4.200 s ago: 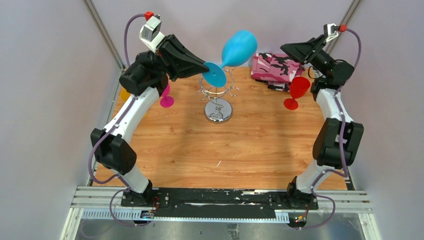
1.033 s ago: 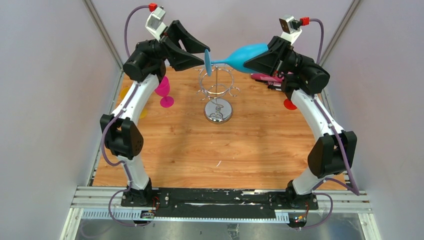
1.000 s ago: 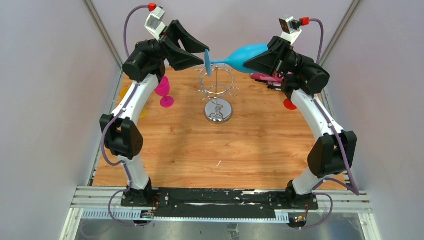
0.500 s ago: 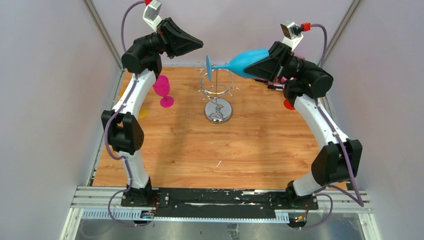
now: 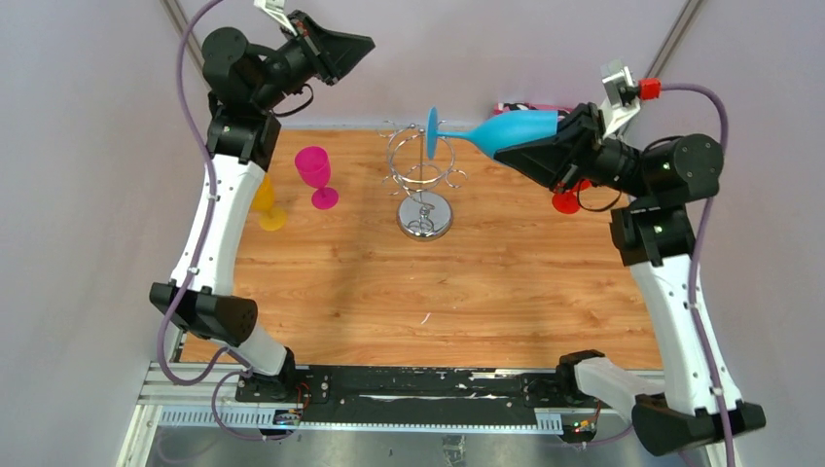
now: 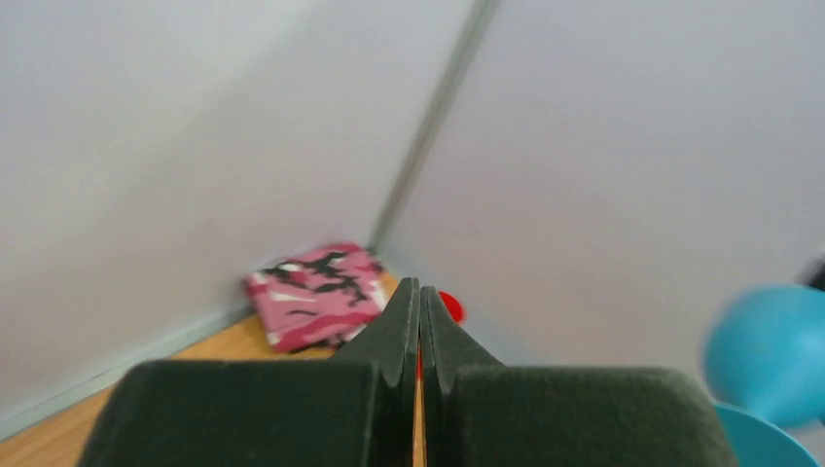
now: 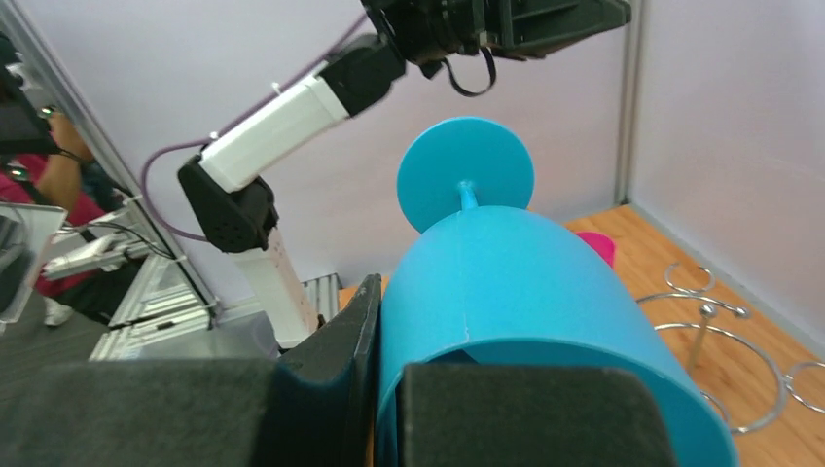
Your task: Take the wine glass off the wine glass rack
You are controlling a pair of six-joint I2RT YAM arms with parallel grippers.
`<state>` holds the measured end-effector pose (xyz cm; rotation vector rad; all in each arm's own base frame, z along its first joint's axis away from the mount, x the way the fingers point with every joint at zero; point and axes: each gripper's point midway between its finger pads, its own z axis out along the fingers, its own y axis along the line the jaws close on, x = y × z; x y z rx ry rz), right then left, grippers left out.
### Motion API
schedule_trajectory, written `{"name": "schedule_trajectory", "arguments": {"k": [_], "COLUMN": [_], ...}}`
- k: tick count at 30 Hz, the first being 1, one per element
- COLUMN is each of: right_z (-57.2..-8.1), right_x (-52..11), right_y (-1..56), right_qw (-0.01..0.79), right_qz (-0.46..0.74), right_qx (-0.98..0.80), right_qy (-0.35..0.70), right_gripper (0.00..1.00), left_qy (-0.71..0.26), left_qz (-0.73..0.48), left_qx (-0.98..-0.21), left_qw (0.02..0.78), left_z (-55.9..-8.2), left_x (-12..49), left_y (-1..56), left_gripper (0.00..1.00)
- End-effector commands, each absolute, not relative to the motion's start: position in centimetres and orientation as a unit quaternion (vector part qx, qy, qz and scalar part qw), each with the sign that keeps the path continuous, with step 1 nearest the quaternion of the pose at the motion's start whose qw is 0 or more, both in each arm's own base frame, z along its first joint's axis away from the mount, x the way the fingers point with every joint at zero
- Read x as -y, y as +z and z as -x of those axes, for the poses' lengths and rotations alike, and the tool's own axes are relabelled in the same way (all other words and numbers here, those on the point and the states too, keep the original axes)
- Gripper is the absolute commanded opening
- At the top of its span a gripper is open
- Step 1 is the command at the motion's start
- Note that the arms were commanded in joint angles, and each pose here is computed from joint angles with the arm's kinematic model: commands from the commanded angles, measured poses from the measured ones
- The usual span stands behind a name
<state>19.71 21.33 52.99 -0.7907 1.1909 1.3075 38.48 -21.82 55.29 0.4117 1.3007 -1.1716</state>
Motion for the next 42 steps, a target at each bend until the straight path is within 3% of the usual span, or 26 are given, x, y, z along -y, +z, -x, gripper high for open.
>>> {"name": "schedule_trajectory", "arguments": {"k": [1, 13, 25, 42], "right_z": [-19.9, -23.4, -31.4, -40.1], "right_x": [-19.9, -15.8, -10.1, -10.6], "right_y": [51.7, 49.3, 43.6, 33.5], "right_qw": [0.606, 0.637, 0.591, 0.429], "right_qz": [0.324, 0.227, 0.104, 0.120], "right_qx": [-0.546, -0.654, -0.784, -0.890], "right_qy": [0.479, 0.339, 0.160, 0.093], "right_gripper": [0.00, 0.00, 0.00, 0.00], "left_qy": [-0.290, 0.020, 0.017, 0.006], "left_qz": [-0.061, 0.032, 0.016, -0.017], "left_qx": [-0.729, -0.810, -0.839, -0.842], "left_qw": [0.617, 0.586, 0.544, 0.540], "left_z": [-42.4, -39.3, -34.7, -33.8], "left_x": [16.9, 10.7, 10.5, 10.8], "left_y": [48.7, 43.3, 37.9, 37.1], "left_gripper": [0.00, 0.00, 0.00, 0.00]}}
